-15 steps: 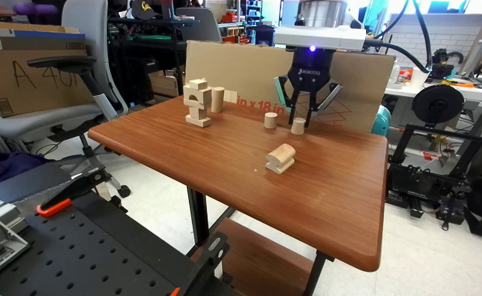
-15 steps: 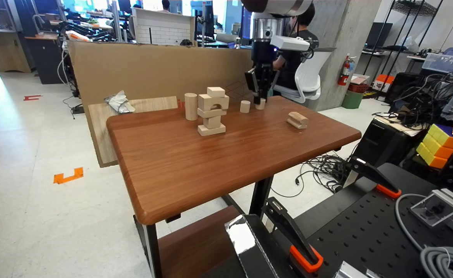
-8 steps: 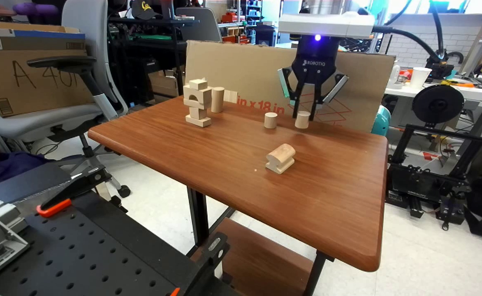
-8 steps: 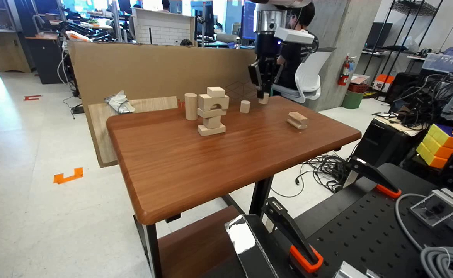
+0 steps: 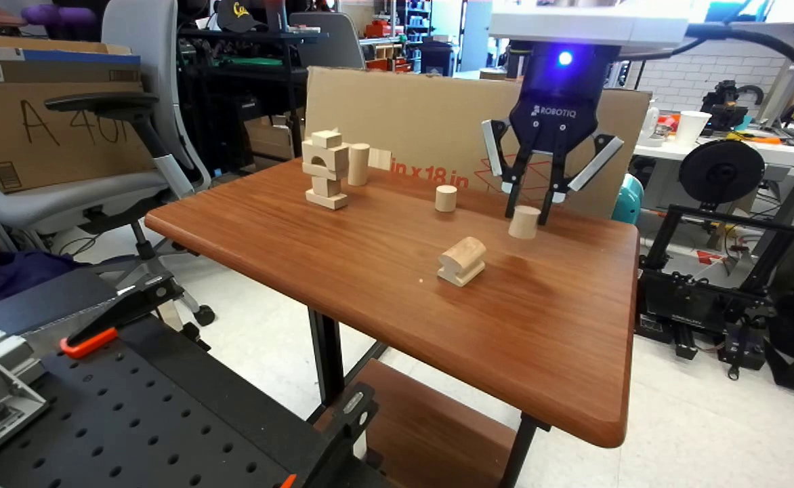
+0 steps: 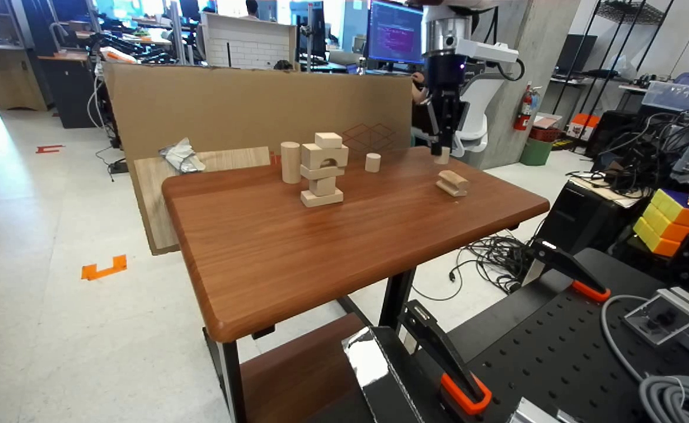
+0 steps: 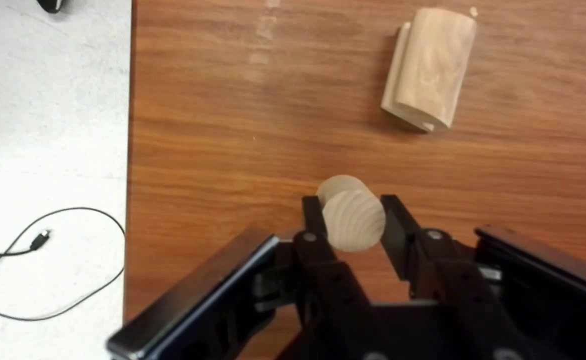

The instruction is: Move the right cylindrical block towards you

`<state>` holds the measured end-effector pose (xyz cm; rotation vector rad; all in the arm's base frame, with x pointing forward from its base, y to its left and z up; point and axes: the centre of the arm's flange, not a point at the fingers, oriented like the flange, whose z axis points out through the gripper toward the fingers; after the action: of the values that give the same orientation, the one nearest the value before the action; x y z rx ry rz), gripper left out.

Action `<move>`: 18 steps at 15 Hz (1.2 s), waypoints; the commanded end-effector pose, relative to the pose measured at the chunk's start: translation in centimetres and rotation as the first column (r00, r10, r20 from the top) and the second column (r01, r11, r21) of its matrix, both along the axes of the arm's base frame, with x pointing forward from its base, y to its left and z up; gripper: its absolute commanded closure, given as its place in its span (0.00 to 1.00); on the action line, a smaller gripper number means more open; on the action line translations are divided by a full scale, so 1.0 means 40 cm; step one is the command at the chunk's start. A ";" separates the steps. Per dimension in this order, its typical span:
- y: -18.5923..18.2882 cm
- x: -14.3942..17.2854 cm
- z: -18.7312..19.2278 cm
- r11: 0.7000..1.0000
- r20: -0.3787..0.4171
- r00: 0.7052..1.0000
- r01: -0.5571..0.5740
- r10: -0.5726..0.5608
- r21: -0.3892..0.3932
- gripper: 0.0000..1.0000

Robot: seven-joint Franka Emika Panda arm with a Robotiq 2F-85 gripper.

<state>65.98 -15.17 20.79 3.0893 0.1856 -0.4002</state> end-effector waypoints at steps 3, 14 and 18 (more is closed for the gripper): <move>-0.052 -0.037 -0.066 0.996 -0.033 0.997 0.070 -0.072 -0.047 0.92; -0.012 -0.047 0.006 0.995 0.037 0.997 0.073 -0.071 -0.063 0.00; -0.016 -0.016 0.117 0.997 0.071 0.996 0.064 -0.061 -0.040 0.00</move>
<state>65.53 -16.05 21.79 3.0573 0.0568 -0.3083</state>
